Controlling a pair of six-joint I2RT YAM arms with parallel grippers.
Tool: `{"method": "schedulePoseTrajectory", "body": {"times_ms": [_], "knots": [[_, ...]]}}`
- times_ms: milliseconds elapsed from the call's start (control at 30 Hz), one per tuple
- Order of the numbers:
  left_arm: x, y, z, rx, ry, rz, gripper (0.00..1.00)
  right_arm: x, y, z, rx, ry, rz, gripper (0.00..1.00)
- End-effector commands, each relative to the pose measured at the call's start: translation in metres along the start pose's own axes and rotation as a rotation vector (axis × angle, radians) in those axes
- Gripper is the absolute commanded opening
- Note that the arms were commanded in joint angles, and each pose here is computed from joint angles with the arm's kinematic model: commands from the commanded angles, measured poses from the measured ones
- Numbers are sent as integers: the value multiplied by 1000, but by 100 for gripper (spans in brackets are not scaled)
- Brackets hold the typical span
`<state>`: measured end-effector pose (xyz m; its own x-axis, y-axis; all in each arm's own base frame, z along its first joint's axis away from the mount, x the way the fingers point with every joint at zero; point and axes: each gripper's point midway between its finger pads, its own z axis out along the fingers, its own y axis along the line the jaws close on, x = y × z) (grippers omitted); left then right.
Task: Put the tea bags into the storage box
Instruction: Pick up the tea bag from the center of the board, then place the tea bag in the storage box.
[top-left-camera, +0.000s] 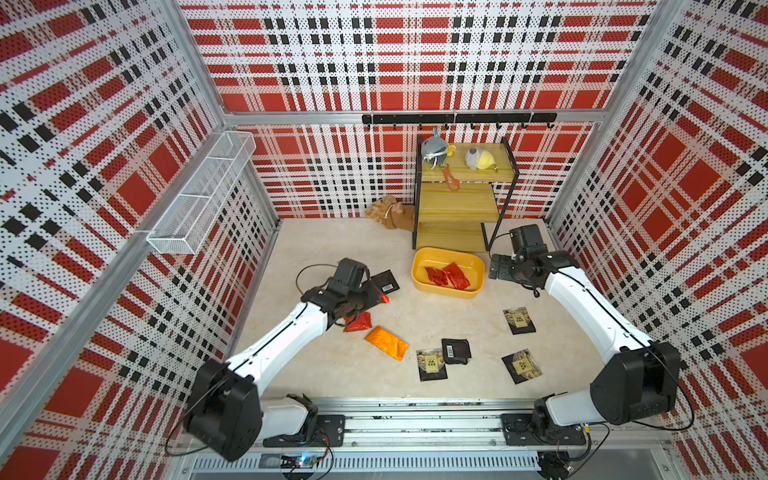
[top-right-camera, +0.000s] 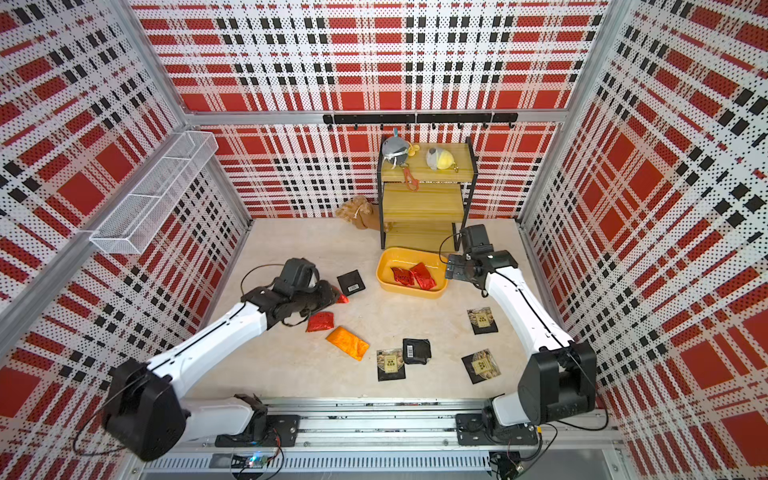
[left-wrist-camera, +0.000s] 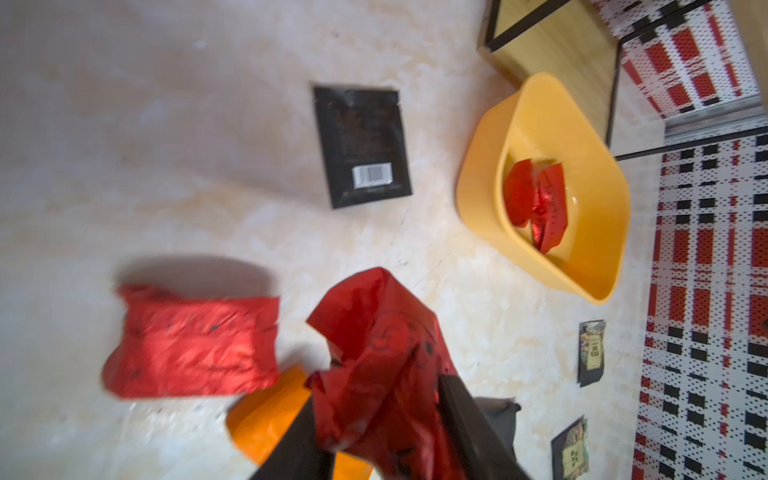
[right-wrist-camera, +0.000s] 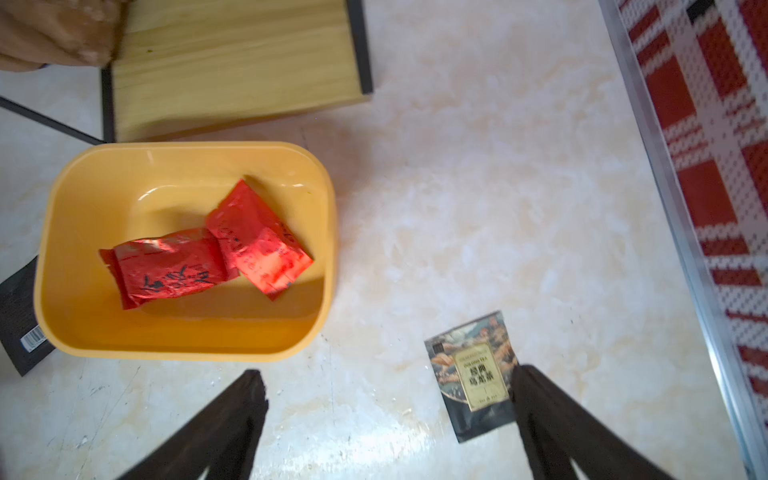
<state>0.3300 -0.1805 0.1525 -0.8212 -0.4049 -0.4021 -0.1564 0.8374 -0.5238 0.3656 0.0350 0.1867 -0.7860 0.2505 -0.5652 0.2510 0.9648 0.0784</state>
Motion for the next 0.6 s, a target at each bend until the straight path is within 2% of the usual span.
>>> {"method": "schedulePoseTrajectory", "body": {"times_ms": [0, 133, 267, 400, 567], "knots": [[-23, -40, 20, 92, -21, 84, 44, 22, -5, 3, -52, 51, 136, 98], [-42, -73, 57, 145, 0, 124, 44, 36, -8, 2, -73, 61, 175, 98], [-53, -104, 88, 200, 26, 163, 44, 46, -18, 3, -37, 73, 179, 98], [-55, -122, 116, 233, 62, 191, 46, 54, -24, 11, -28, 107, 217, 98], [-51, -136, 143, 253, 89, 212, 47, 63, -43, 18, -50, 130, 331, 98]]}}
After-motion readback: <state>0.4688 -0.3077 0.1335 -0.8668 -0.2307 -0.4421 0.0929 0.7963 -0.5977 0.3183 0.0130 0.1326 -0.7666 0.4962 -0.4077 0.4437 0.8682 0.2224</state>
